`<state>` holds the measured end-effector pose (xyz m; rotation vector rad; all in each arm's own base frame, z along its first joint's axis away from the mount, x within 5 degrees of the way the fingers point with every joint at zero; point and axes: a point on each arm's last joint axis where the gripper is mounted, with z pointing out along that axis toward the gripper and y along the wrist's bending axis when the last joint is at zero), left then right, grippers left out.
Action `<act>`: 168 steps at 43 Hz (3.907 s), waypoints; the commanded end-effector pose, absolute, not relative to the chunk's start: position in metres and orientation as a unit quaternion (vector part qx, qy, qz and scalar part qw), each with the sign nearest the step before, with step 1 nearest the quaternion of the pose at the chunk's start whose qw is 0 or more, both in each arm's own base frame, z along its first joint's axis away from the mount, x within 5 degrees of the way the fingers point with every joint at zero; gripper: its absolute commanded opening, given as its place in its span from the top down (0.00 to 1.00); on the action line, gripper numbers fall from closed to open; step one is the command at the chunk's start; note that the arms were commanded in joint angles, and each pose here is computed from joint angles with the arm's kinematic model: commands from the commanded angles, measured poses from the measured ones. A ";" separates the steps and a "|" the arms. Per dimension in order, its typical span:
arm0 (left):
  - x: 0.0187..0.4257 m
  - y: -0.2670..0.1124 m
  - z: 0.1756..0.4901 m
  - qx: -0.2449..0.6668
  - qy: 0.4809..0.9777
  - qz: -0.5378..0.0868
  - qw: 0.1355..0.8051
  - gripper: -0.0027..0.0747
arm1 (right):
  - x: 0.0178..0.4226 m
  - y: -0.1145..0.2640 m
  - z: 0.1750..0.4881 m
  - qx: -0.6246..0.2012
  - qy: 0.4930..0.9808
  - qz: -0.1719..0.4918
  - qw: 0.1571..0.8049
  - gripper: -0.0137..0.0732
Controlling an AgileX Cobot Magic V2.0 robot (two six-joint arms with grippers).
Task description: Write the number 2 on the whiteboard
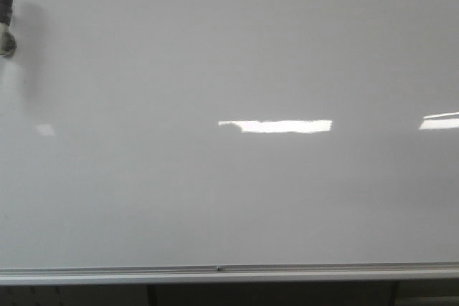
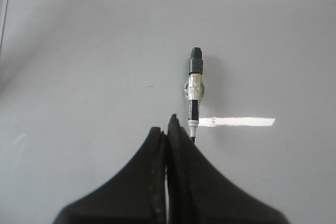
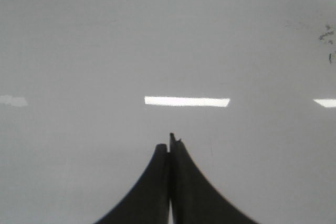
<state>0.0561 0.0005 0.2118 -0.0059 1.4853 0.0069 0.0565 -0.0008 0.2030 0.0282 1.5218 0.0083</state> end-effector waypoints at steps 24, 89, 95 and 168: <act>0.031 0.000 0.306 -0.006 0.581 -0.004 0.814 0.99 | 0.034 0.000 0.295 0.014 0.633 0.005 0.774 0.92; 0.136 -0.001 0.333 0.005 0.856 -0.008 0.517 0.21 | 0.121 -0.002 0.335 0.001 0.843 -0.007 0.538 0.16; 0.146 -0.004 0.330 0.015 0.865 -0.010 0.501 0.19 | 0.121 -0.002 0.336 0.002 0.841 -0.006 0.540 0.12; 0.340 -0.029 0.264 0.043 0.892 -0.009 0.450 0.21 | 0.120 -0.001 0.334 0.003 0.847 -0.003 0.532 0.12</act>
